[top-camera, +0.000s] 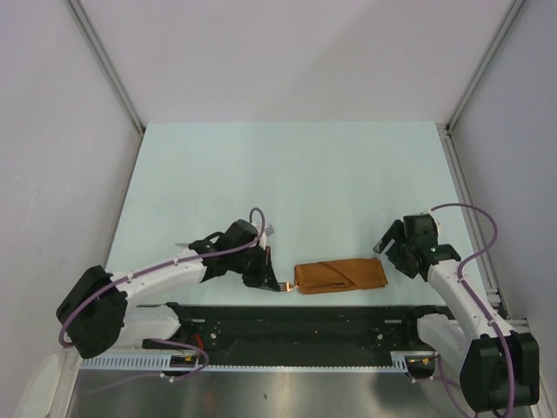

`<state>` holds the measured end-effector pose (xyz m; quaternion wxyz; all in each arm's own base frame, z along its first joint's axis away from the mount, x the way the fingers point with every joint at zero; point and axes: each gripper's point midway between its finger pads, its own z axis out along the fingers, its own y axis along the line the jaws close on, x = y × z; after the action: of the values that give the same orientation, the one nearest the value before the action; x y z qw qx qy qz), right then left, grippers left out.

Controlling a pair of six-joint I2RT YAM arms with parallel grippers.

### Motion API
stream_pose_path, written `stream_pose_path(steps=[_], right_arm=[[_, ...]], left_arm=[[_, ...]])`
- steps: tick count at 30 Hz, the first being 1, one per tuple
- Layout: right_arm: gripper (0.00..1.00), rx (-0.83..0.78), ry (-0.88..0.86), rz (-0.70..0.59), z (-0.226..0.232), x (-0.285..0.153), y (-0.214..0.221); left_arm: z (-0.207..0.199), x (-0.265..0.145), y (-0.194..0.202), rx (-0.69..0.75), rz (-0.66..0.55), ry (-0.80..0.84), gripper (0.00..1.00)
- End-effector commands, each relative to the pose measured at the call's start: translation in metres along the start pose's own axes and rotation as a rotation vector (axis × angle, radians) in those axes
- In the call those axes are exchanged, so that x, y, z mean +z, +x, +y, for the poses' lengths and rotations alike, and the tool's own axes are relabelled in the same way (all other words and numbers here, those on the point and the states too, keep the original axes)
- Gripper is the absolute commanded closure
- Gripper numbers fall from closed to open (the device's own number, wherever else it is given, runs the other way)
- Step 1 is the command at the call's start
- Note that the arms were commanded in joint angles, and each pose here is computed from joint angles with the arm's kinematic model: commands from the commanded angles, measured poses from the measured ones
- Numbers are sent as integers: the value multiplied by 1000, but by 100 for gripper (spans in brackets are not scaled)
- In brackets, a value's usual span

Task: Fold the napkin into a case and place the utensils inside
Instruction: Insert the fork into the folded napkin.

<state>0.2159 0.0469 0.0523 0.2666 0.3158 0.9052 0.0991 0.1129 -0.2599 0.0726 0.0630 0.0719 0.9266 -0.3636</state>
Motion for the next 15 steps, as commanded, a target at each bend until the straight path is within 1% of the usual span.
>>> stream_pose_path(steps=[1, 6, 8, 15], right_arm=[[15, 20, -45, -25, 10, 1, -6], [17, 25, -62, 5, 11, 8, 1], [18, 29, -81, 35, 14, 9, 7], [19, 36, -88, 43, 13, 10, 11]], left_arm=[[-6, 2, -8, 37, -18, 37, 100], [-9, 9, -13, 18, -23, 58, 100], [-14, 12, -17, 12, -24, 82, 100], [-21, 24, -26, -6, -5, 110, 100]])
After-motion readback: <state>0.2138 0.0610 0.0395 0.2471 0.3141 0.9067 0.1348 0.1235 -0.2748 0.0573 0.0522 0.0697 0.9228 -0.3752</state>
